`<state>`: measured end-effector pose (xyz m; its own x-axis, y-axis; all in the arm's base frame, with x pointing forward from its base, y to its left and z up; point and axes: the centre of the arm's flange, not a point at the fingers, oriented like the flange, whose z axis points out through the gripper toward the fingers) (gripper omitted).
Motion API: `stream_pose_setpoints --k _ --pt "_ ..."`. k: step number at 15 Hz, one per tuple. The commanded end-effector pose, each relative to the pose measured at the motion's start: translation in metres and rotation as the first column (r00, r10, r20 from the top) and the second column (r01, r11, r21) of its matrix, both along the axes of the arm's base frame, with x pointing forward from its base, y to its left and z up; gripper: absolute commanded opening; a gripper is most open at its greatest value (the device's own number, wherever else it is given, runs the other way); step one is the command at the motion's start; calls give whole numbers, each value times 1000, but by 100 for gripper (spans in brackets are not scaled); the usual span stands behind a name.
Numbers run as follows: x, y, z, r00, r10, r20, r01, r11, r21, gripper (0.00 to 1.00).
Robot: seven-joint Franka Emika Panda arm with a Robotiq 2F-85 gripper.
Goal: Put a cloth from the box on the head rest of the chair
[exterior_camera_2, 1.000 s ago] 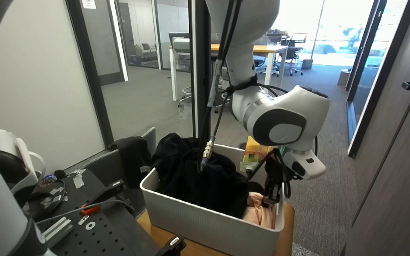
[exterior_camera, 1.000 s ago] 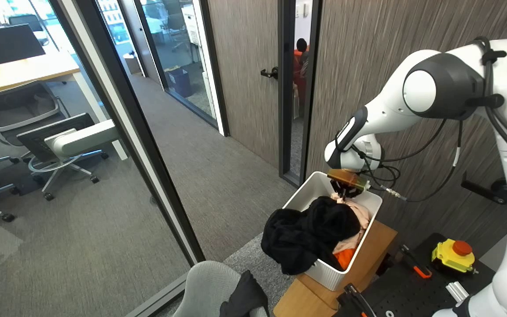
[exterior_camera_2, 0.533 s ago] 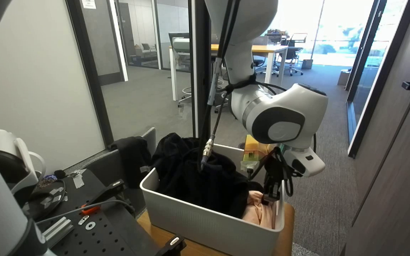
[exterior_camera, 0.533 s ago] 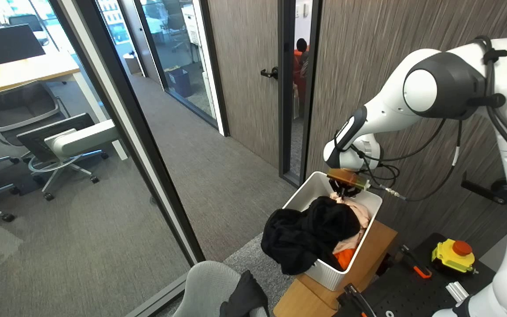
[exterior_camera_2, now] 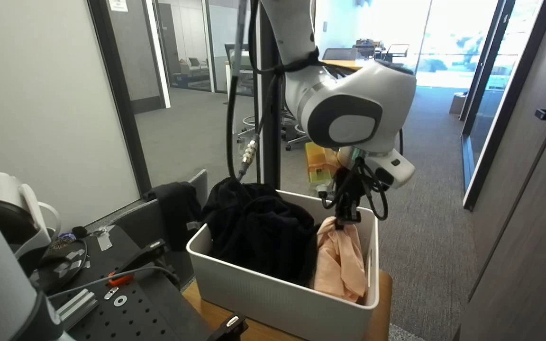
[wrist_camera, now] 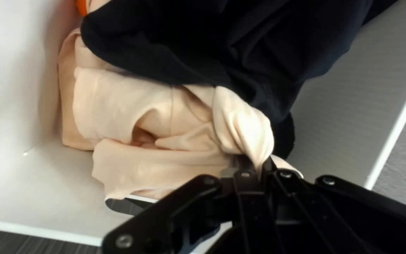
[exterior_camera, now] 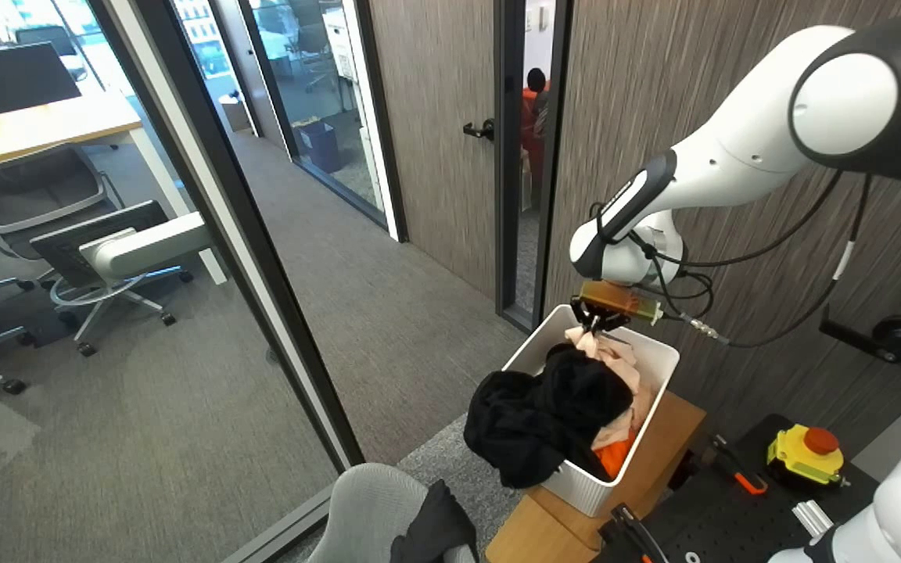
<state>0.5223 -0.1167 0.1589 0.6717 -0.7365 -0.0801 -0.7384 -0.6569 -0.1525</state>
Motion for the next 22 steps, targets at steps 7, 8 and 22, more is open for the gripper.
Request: stream_pose_setpoints --k 7,8,22 --pt "-64 62 173 903 334 269 -370 924 96 7" --pt "-66 68 191 889 358 286 -398 913 92 7" --pt "-35 238 346 619 645 449 -690 719 -81 7"
